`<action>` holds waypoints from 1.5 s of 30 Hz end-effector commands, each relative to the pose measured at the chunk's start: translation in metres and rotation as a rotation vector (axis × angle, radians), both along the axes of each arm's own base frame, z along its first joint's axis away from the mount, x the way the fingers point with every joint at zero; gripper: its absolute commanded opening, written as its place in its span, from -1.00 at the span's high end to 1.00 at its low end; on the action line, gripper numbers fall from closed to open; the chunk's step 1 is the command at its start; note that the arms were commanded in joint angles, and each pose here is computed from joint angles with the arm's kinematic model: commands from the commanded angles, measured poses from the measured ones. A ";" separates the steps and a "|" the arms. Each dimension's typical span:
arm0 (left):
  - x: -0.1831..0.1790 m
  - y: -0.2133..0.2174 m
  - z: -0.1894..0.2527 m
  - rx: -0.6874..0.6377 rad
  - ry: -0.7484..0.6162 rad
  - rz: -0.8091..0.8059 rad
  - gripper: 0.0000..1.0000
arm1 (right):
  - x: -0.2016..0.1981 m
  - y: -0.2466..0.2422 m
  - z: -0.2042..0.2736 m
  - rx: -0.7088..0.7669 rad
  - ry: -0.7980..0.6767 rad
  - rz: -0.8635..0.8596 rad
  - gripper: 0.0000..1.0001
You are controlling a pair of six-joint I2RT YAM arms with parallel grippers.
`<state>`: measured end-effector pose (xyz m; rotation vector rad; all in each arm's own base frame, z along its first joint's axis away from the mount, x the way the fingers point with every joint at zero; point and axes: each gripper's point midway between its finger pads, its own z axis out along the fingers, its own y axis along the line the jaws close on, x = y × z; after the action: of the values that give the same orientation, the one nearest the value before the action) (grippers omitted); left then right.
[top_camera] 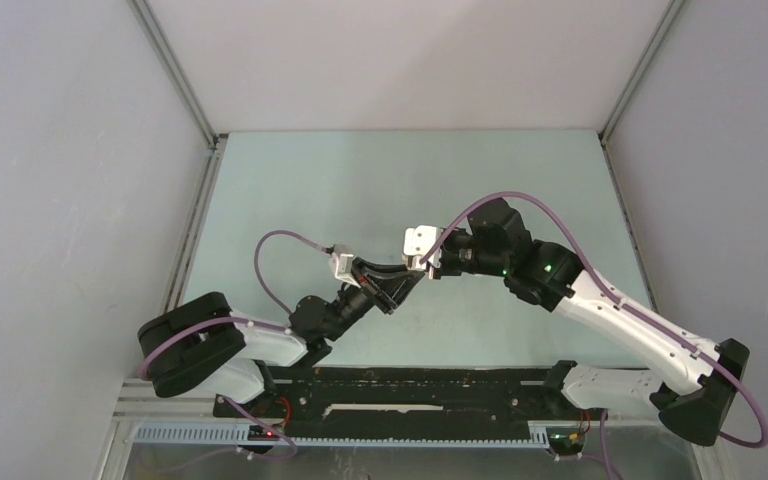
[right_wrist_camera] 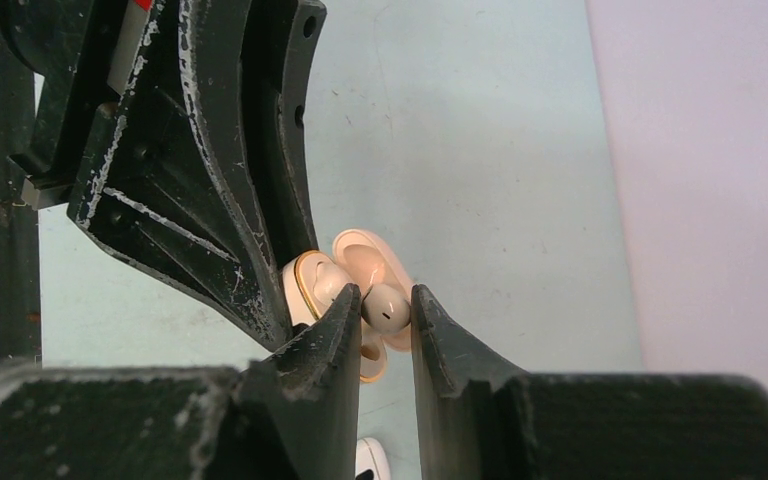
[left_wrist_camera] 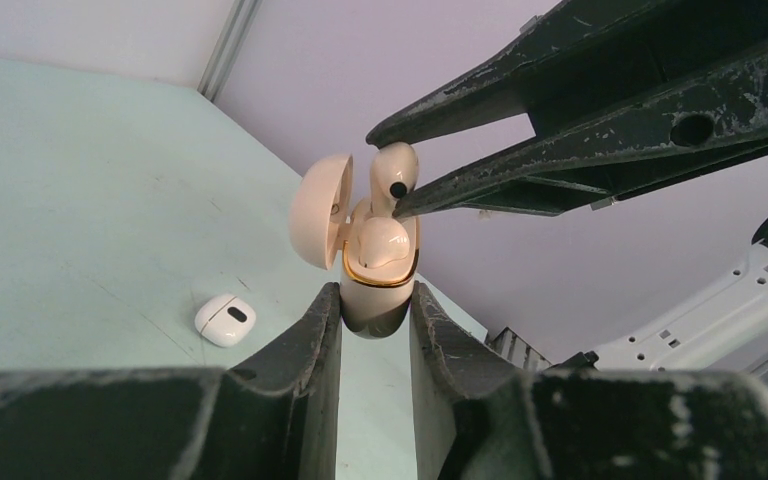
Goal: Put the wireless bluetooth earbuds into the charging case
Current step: Place the earbud in the charging case.
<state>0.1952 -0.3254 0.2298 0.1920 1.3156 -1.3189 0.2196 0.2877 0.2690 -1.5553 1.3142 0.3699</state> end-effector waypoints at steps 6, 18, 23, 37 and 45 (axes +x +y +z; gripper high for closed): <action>0.002 0.009 0.031 -0.104 -0.044 0.021 1.00 | 0.008 -0.006 0.013 0.017 -0.061 -0.046 1.00; 0.004 0.015 0.033 -0.112 -0.049 0.042 1.00 | -0.003 -0.002 0.002 -0.004 -0.015 0.004 1.00; 0.005 0.019 0.032 -0.111 -0.049 0.054 1.00 | -0.003 -0.002 -0.002 -0.019 -0.009 -0.001 1.00; 0.008 0.020 0.034 -0.110 -0.058 0.071 1.00 | 0.012 -0.005 -0.003 0.004 -0.008 -0.122 0.44; 0.008 0.021 0.030 -0.089 -0.071 0.075 1.00 | 0.004 -0.017 0.035 0.140 0.105 -0.121 0.06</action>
<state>0.2015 -0.3161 0.2317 0.1561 1.3097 -1.2935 0.2313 0.2800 0.2713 -1.4354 1.4032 0.3271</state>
